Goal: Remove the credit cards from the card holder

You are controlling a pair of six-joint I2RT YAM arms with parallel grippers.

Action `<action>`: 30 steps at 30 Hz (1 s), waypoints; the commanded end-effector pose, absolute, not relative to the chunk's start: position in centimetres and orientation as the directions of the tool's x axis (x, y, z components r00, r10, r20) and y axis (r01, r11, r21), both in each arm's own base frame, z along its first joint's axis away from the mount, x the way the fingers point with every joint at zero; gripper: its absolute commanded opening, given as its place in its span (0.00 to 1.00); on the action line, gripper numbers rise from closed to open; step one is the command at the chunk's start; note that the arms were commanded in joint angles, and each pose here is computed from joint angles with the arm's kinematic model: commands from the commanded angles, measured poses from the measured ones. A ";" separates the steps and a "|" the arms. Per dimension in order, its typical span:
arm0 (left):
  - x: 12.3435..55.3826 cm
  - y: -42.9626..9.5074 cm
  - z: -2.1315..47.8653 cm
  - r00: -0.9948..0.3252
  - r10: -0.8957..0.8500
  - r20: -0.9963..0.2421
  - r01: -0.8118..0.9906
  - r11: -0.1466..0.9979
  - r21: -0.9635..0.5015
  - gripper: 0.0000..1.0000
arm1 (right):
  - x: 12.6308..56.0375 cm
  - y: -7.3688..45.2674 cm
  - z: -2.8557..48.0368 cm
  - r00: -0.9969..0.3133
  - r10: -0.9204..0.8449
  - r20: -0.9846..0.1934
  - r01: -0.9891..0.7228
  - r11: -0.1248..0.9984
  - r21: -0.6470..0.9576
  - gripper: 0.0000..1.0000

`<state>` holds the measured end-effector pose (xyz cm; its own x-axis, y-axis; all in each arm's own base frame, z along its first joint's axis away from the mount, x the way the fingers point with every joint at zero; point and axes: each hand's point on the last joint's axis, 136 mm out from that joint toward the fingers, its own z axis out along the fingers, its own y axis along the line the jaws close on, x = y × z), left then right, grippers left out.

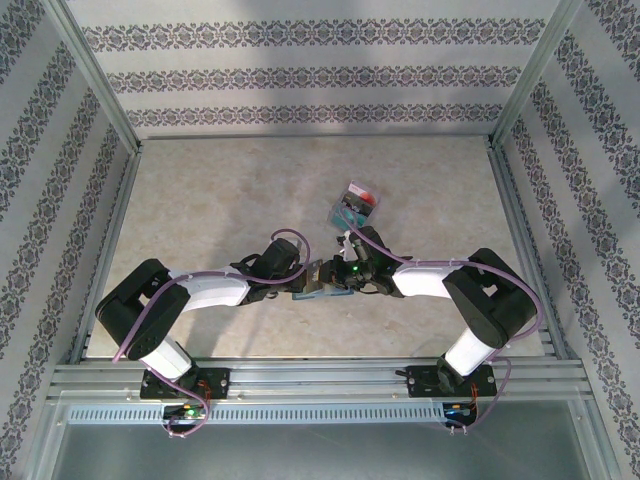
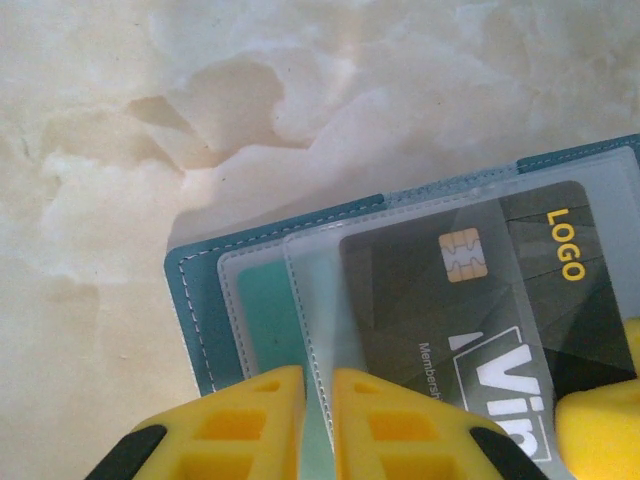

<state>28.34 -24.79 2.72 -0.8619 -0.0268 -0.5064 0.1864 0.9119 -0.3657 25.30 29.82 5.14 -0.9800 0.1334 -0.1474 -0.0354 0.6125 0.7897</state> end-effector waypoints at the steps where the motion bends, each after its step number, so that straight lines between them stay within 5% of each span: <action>1: 27.8 -24.3 1.8 -0.869 -0.020 -0.495 0.173 0.924 -0.340 0.16 | 26.5 29.9 7.0 -0.967 0.140 -0.214 -0.091 0.593 0.800 0.12; 19: 27.9 -24.4 1.8 -0.870 -0.019 -0.493 0.174 0.924 -0.342 0.16 | 26.2 29.1 6.2 -0.968 0.144 -0.207 -0.076 0.618 0.782 0.06; 30: 28.3 -24.4 2.6 -0.857 -0.013 -0.514 0.183 0.927 -0.329 0.22 | 25.5 27.7 5.0 -0.972 0.105 -0.212 -0.071 0.725 0.685 0.05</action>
<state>28.55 -24.81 2.86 -0.8567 -0.0309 -0.5148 0.1862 0.9124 -0.3646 25.60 28.12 4.81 -0.9750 0.1309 -0.1794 -0.0425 0.6827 0.7295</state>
